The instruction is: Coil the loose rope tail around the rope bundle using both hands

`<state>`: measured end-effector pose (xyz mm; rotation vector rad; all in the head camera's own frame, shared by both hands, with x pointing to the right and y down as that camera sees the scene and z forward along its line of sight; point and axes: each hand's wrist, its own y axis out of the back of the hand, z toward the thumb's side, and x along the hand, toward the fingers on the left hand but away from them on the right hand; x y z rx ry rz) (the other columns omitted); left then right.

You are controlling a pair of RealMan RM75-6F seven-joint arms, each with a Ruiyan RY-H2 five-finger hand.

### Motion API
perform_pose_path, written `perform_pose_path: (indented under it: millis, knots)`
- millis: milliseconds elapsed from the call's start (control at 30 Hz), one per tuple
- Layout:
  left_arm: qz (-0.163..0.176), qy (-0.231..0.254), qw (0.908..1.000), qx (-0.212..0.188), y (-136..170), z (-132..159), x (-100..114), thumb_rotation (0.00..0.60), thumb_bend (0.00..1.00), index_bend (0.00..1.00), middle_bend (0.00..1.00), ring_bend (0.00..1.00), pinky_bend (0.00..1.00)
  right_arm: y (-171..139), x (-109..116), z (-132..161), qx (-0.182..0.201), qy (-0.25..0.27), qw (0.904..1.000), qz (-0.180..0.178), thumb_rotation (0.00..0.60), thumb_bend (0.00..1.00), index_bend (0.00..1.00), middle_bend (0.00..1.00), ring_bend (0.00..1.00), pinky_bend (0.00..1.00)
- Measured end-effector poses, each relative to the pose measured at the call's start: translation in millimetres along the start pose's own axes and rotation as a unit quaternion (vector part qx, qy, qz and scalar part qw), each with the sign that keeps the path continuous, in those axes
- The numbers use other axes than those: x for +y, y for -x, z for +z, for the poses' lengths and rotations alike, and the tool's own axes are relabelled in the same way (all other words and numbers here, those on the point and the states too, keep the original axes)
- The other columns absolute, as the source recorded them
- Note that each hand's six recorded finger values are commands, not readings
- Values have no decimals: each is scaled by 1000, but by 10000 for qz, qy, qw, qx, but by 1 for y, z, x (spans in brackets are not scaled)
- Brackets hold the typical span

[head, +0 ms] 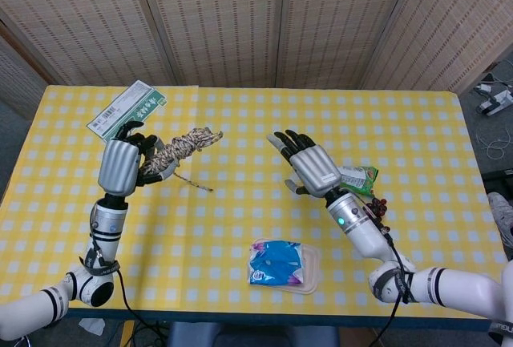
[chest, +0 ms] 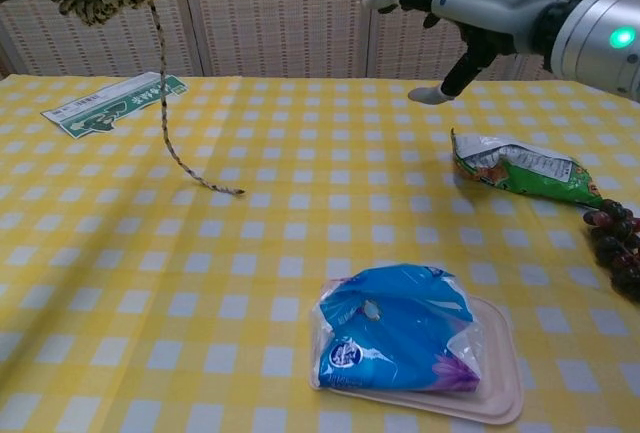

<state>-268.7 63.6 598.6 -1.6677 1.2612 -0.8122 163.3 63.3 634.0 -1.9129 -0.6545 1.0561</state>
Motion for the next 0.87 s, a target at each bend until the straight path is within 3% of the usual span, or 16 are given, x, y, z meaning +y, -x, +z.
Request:
perform_pose_path:
  millis: [267, 533, 867]
  knots:
    - [-24, -67, 10000, 4, 4, -4, 2, 390, 279, 756, 829, 635, 253, -49, 12, -48, -649, -351, 9973, -62, 600, 295, 0, 64, 39, 137]
    - [-21, -207, 9998, 20, 9, -10, 6, 396, 279, 756, 829, 635, 253, -121, 16, -95, -1491, -494, 9874, -172, 600, 329, 0, 106, 39, 138]
    - [-21, -263, 9996, 84, 12, -14, 7, 397, 279, 757, 829, 635, 253, -208, 18, -124, -2121, -426, 9749, -523, 600, 328, 0, 118, 39, 137]
